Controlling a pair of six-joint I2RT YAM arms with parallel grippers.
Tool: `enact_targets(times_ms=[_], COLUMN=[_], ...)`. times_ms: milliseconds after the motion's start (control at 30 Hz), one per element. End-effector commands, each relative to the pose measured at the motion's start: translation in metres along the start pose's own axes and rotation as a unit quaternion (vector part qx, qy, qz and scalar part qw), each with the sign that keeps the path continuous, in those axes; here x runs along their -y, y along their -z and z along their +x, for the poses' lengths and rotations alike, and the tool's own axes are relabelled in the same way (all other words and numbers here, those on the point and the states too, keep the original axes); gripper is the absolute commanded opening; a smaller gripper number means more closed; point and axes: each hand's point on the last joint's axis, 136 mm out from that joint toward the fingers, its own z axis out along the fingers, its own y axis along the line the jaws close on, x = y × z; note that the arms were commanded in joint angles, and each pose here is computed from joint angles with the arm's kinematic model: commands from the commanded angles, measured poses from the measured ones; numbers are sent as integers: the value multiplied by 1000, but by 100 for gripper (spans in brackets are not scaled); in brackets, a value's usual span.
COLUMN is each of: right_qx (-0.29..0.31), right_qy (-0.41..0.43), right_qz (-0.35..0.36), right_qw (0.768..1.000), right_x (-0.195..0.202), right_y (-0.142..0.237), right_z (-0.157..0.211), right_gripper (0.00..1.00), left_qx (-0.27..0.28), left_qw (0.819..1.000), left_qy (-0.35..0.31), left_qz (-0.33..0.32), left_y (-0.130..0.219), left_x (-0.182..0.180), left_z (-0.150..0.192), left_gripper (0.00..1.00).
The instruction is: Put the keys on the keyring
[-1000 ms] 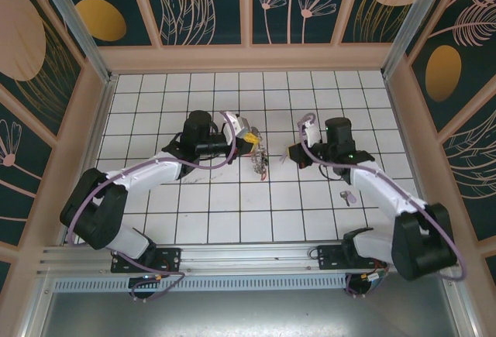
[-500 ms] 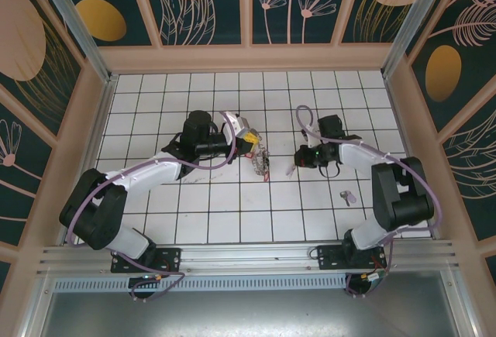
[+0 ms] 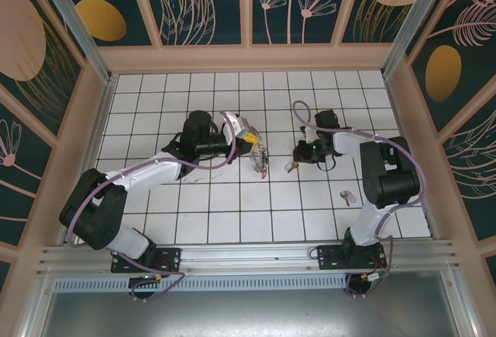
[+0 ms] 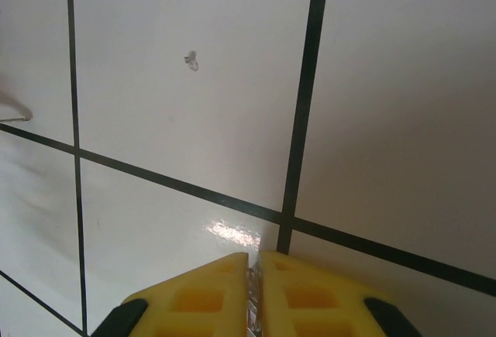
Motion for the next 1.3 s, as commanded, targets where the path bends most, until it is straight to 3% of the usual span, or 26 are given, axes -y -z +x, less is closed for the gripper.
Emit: enact_targets(times_ms=[0,433,767,1267], right_qx=[12,13,24,6], right_qy=[3,-9,-22,-37], right_qz=[-3,-28,20,-25], right_qw=[1000,999,999,999], right_x=[0,-3,13,1], right_y=[7,11,15,6], right_z=[-8,-1,-2,6], right_gripper=[15,17,20,20], left_qx=[15,10,9,8], left_qw=[1000,1000,1000,1000], left_qy=[-21,-16,-16,-15], left_qz=[7,15,14,13], left_y=[-3,-5,-5,-5], left_x=[1,2,2,1], left_z=[-13,-10,-10,-9], left_gripper=[0,0,0,0])
